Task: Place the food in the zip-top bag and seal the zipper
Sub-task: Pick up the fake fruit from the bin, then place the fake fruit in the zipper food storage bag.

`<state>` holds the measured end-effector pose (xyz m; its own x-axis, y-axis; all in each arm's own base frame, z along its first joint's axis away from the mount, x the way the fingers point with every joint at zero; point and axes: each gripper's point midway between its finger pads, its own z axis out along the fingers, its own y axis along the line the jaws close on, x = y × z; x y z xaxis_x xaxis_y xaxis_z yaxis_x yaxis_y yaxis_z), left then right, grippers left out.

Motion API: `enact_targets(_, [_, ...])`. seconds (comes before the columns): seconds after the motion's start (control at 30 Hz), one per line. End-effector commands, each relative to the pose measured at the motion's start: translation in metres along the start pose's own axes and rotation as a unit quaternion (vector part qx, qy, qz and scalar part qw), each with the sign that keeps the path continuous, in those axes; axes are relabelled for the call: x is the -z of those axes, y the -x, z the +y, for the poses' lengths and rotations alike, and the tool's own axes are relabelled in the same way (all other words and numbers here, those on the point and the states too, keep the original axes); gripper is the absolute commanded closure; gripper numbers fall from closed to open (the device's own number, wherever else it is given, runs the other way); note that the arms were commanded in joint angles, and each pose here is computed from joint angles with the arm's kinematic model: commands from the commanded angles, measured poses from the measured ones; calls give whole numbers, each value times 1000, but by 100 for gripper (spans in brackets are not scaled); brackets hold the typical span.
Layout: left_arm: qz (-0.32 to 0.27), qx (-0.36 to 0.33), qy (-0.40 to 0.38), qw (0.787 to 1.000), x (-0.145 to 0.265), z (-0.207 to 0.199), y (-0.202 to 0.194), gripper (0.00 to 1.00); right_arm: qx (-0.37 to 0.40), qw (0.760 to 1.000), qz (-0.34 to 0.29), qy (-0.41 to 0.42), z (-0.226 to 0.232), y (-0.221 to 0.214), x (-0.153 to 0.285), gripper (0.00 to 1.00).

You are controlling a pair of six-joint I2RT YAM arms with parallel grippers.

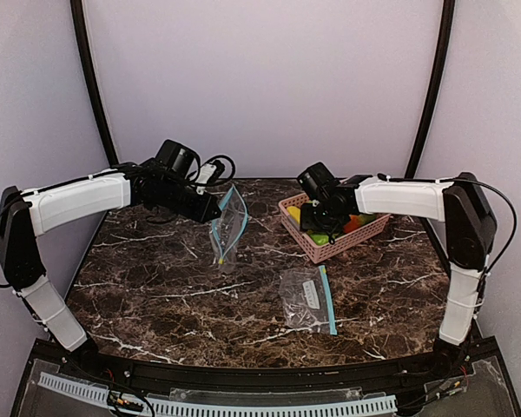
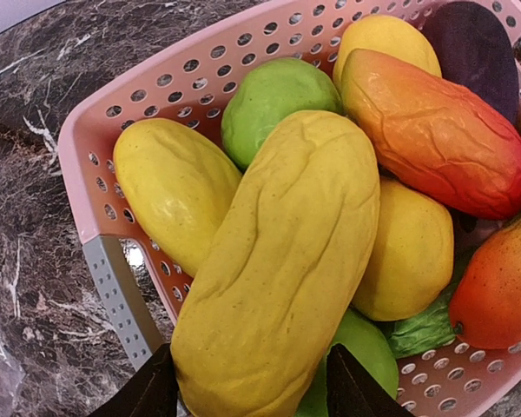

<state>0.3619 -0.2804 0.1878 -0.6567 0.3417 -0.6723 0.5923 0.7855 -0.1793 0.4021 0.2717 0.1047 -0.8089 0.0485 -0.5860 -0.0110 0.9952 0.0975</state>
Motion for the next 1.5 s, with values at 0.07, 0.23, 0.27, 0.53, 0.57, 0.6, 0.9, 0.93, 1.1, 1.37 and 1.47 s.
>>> enact_targets(0.07, [1, -7, 5, 1000, 8, 2, -3, 99, -9, 1000, -9, -22, -8, 5, -1, 54])
enact_targets(0.23, [3, -8, 3, 1000, 8, 1, -4, 99, -12, 1000, -14, -22, -10, 6, 2, 65])
enact_targets(0.27, [2, -8, 3, 1000, 7, 1, -4, 99, -11, 1000, -15, -21, -10, 6, 3, 68])
enact_targets(0.53, [6, -7, 4, 1000, 5, 2, -5, 99, -7, 999, -37, -17, -13, 16, 19, 76])
enact_targets(0.57, [3, -6, 3, 1000, 6, 2, -4, 99, -3, 999, -43, -15, -14, 19, 23, 76])
enact_targets(0.6, [2, -6, 3, 1000, 6, 2, -4, 99, 0, 999, -50, -8, -13, 23, 29, 77])
enact_targets(0.9, [-7, 6, -22, 1000, 7, -7, -3, 99, 66, 980, -63, 178, 26, 19, 124, 79])
enact_targets(0.93, [-7, 7, -25, 1000, 6, -8, -3, 99, 73, 974, -54, 206, 32, 12, 134, 79])
enact_targets(1.1, [-10, 9, -28, 1000, 7, -9, -2, 99, 113, 938, 10, 327, 64, -30, 178, 80])
enact_targets(1.37, [-11, 15, -36, 999, 6, -11, -3, 99, 159, 847, 88, 499, 125, -77, 247, 80])
enact_targets(1.47, [-11, 16, -38, 999, 6, -12, -3, 99, 147, 838, 105, 516, 139, -81, 249, 80])
